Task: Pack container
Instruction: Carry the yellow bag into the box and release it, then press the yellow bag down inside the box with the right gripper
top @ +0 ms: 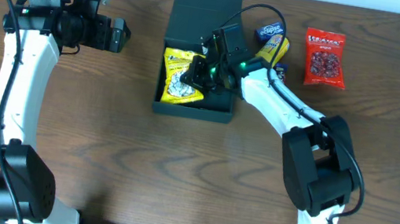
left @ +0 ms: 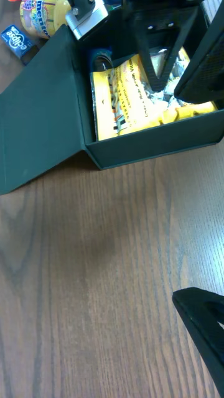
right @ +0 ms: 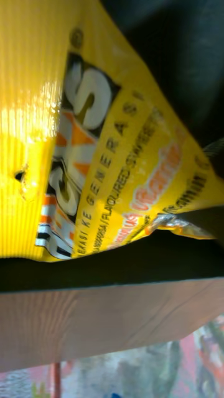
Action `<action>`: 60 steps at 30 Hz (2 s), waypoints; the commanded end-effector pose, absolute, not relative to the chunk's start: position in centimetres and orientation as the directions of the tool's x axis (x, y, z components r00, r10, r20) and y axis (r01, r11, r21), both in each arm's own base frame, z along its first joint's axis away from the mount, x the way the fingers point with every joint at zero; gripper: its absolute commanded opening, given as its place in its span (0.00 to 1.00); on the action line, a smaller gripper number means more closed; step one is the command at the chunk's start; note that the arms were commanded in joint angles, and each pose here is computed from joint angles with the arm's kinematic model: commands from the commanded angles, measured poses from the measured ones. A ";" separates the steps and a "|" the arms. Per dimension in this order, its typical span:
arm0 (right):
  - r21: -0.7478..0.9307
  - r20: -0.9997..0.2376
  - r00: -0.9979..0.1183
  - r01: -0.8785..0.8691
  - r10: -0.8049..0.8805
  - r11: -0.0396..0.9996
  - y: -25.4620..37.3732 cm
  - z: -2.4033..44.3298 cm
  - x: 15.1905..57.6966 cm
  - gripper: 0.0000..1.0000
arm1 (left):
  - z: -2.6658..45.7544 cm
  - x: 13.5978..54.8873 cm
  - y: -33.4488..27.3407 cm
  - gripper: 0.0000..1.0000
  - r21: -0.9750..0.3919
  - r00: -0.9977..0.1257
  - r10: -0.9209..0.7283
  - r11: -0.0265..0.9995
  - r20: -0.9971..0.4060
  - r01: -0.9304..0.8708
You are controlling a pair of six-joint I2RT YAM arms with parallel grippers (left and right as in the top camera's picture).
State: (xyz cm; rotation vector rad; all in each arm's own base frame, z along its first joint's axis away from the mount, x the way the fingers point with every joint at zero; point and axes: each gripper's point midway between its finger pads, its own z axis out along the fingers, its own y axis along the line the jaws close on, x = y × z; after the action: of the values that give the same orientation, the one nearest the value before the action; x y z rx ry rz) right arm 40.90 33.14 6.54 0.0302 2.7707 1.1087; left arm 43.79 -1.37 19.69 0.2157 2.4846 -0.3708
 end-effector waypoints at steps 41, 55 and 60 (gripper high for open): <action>0.478 -0.314 -0.943 -0.256 -0.109 0.841 31.3 5.1 40.8 0.01 | 19.5 43.5 -1.5 0.95 -0.224 -0.807 0.064 0.945 -0.587 0.238; 0.514 -0.253 -0.958 -0.253 -0.138 0.820 32.1 1.8 40.2 0.01 | 19.4 43.4 -1.5 0.95 -0.227 -0.812 0.064 0.945 -0.580 0.236; 0.558 -0.264 -0.952 -0.281 -0.155 0.781 32.9 2.7 40.1 0.01 | 19.4 43.4 -1.5 0.95 -0.226 -0.812 0.064 0.945 -0.580 0.236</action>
State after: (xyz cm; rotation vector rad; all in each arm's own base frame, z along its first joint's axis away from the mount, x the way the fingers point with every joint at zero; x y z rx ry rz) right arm 40.44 32.15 2.91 -0.2845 2.7727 0.8578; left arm 43.56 -1.40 19.55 0.2137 2.4957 -0.3752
